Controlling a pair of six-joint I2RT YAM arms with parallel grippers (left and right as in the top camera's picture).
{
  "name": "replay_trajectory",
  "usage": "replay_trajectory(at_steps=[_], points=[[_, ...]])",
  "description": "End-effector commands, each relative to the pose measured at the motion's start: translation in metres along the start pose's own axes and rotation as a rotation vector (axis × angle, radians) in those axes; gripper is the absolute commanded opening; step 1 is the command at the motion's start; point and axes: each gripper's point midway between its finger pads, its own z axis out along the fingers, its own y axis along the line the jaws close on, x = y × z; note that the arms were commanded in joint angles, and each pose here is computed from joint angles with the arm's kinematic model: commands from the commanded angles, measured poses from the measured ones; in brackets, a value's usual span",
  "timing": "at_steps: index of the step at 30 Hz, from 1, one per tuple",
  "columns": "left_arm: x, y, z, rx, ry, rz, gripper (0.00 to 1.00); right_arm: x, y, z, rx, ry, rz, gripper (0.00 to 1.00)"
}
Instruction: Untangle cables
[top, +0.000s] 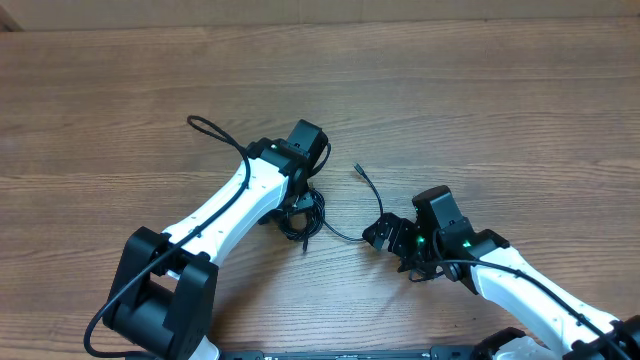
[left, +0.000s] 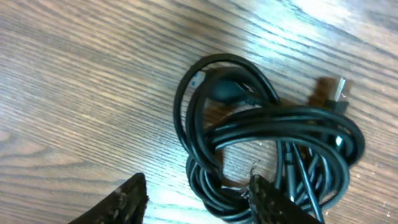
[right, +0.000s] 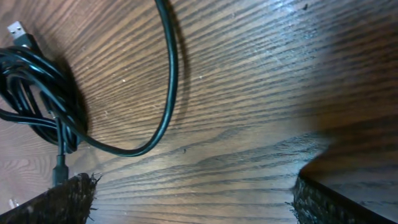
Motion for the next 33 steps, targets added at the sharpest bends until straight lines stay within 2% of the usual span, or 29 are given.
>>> replay_trajectory(at_steps=[1, 6, 9, 12, 14, 15, 20, 25, 28, 33], points=[[0.001, 0.009, 0.005, -0.022, -0.024, -0.094, 0.52, -0.002, -0.001, 0.0, 0.011, -0.008, 0.006, 1.0], [0.004, 0.012, 0.021, -0.022, -0.041, -0.097, 0.57, -0.002, -0.002, 0.0, 0.013, -0.007, 0.007, 1.0], [0.002, 0.014, 0.029, -0.027, -0.076, -0.1, 0.53, -0.002, -0.002, 0.0, 0.013, -0.007, 0.007, 1.0], [-0.001, 0.015, 0.034, -0.025, -0.102, -0.104, 0.29, -0.002, -0.002, 0.0, 0.013, -0.007, 0.007, 1.0], [-0.006, 0.014, 0.033, -0.025, -0.124, -0.107, 0.07, -0.002, -0.002, 0.0, 0.013, -0.007, 0.007, 1.0], [-0.008, 0.014, 0.033, -0.027, -0.137, -0.109, 0.04, -0.001, -0.002, 0.0, 0.015, -0.005, 0.008, 1.0], [-0.017, 0.008, 0.02, -0.012, -0.155, -0.051, 0.04, 0.005, -0.008, 0.0, 0.036, 0.021, 0.019, 1.0], [-0.032, 0.007, -0.04, 0.03, -0.194, -0.016, 0.04, 0.015, 0.004, -0.006, -0.028, 0.076, -0.056, 1.0], [-0.036, 0.004, -0.075, 0.11, -0.223, 0.023, 0.04, 0.023, 0.026, -0.02, -0.141, 0.095, -0.148, 1.0], [-0.026, -0.007, -0.121, 0.299, -0.256, 0.178, 0.04, 0.048, 0.082, -0.062, -0.462, 0.128, -0.45, 1.0]])
